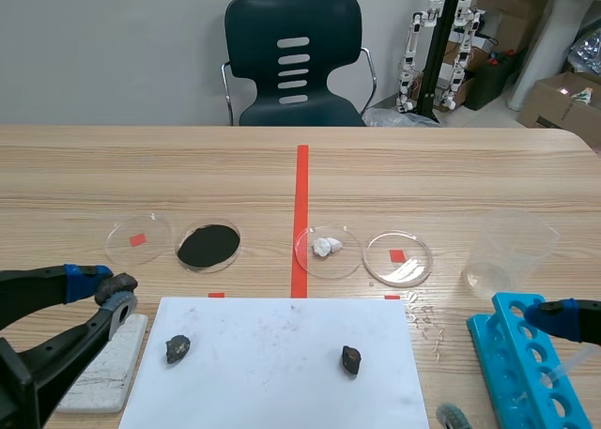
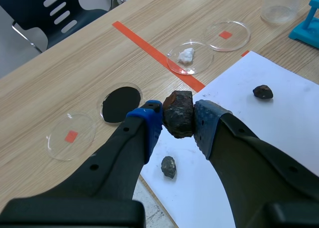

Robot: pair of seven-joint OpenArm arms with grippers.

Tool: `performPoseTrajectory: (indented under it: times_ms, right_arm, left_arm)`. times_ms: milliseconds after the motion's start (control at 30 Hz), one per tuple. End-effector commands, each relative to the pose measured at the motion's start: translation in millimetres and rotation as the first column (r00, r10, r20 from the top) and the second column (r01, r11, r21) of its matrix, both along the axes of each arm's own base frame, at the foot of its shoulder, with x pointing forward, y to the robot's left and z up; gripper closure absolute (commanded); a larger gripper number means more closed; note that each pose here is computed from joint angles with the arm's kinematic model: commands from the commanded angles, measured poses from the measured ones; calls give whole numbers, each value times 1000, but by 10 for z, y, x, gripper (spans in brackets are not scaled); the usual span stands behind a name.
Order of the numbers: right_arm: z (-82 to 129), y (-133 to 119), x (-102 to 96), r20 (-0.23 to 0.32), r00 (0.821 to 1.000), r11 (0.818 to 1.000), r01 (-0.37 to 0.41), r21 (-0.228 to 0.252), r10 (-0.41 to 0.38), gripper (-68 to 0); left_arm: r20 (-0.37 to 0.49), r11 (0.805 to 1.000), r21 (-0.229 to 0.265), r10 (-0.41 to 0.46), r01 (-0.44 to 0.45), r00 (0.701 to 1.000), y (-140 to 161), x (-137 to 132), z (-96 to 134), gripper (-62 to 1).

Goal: Rub the mineral on the streak plate

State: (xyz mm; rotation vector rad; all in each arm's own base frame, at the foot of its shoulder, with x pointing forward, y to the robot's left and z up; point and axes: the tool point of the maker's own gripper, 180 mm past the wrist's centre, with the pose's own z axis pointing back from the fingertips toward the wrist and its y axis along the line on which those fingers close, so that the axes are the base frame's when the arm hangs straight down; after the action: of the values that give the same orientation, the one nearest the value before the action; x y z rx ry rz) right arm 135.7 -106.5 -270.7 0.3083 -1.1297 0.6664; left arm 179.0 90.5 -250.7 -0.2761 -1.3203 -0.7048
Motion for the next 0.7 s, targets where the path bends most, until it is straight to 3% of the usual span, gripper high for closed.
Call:
performPoseTrajectory:
  times_ms: [0,667]
  right_arm:
    - [88,21,51,33,999,1000,-3,19,2,-610]
    - [88,21,51,33,999,1000,-3,19,2,-610]
  left_arm:
    - [19,1000,-30,2,-1,1000,-44,5,73,-119]
    - [-2,1000,-17,10,-10,1000,-30,4,28,-119]
